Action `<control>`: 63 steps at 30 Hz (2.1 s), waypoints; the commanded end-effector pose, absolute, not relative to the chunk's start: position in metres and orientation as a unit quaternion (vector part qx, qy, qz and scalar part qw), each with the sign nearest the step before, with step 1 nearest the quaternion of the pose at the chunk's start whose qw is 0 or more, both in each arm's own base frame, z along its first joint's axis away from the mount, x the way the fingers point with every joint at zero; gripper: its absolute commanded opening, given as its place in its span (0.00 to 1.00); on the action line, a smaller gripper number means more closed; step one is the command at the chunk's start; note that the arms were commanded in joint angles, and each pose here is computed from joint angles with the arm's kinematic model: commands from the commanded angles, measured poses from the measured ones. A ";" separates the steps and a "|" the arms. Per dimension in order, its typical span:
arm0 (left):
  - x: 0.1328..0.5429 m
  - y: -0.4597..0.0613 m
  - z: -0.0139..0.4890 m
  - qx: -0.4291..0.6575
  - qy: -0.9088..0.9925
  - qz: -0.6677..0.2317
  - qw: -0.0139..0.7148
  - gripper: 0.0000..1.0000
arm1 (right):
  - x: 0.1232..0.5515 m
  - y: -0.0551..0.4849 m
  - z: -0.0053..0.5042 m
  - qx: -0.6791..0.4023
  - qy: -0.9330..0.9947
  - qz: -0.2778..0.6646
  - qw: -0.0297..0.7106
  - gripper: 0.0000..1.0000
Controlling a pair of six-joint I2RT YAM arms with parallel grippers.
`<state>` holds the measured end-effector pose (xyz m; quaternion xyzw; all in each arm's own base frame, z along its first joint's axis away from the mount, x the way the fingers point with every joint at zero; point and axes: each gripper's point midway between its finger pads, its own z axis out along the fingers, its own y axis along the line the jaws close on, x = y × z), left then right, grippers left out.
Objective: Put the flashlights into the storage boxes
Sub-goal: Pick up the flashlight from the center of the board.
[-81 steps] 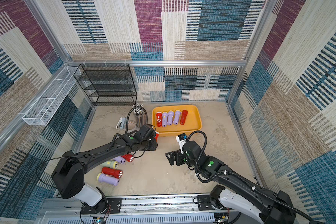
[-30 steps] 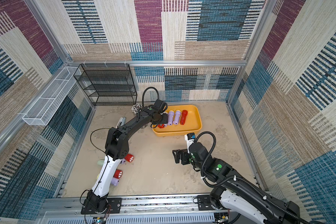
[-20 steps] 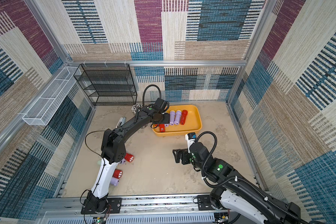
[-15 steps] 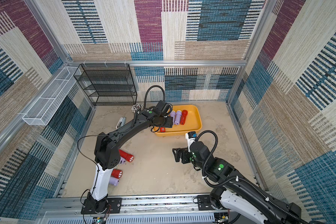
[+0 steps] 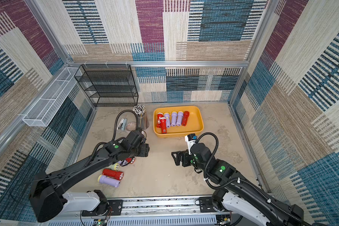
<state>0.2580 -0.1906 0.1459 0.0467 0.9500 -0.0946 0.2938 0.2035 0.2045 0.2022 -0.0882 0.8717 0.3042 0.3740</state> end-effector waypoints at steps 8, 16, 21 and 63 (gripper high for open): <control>0.240 -0.113 0.119 -0.075 0.952 -0.059 0.291 0.73 | 0.183 0.269 0.189 -0.150 0.858 0.378 0.313 1.00; 0.260 -0.094 0.097 -0.111 0.957 -0.048 0.265 0.72 | 0.177 0.296 0.175 -0.173 0.859 0.380 0.297 1.00; 0.274 -0.087 0.087 -0.137 0.955 -0.061 0.257 0.70 | 0.181 0.296 0.175 -0.175 0.859 0.370 0.307 1.00; 0.316 -0.175 0.088 -0.073 0.969 -0.114 0.206 0.29 | 0.207 0.227 0.181 -0.126 0.872 0.251 0.401 1.00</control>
